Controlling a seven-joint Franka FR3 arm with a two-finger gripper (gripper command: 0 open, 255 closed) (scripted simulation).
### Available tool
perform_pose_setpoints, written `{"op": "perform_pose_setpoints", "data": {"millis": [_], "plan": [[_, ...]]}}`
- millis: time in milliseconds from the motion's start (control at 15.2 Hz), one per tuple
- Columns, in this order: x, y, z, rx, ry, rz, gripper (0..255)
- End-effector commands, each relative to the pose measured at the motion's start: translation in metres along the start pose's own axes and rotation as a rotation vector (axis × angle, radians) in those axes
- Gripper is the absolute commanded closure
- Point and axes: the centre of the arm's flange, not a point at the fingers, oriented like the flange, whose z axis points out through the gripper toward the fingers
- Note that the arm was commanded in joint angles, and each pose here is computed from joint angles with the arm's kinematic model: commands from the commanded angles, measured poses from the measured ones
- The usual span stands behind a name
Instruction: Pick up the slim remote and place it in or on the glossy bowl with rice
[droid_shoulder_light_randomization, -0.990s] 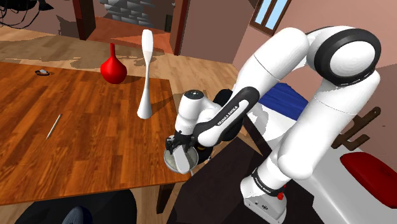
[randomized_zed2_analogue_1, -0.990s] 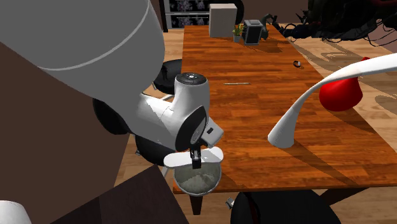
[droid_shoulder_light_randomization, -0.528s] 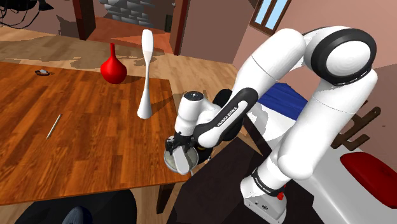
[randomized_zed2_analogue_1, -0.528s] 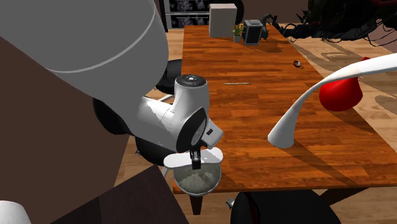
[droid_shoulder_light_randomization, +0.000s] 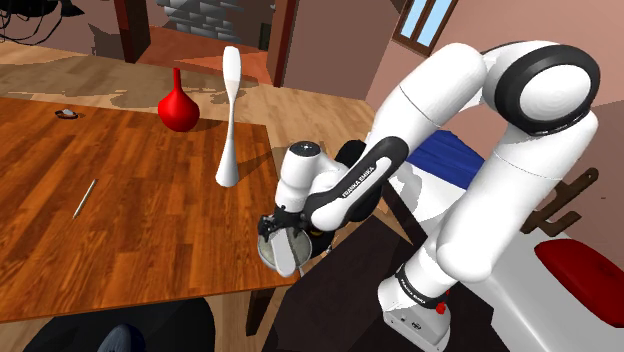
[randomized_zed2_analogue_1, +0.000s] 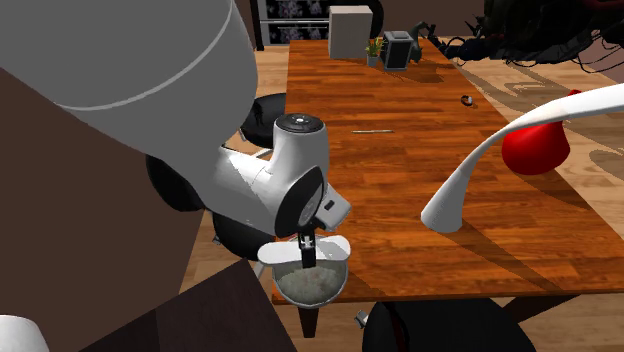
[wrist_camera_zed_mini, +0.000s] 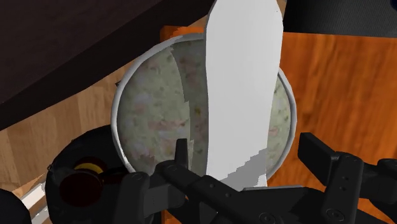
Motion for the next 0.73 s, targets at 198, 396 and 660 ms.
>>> {"op": "perform_pose_setpoints", "data": {"millis": [198, 396, 660], "plan": [[0.001, 0.000, -0.044, 0.000, -0.001, 0.001, 0], [0.001, 0.000, -0.044, 0.000, -0.001, 0.001, 0], [0.001, 0.000, -0.044, 0.000, -0.001, 0.001, 0]]}}
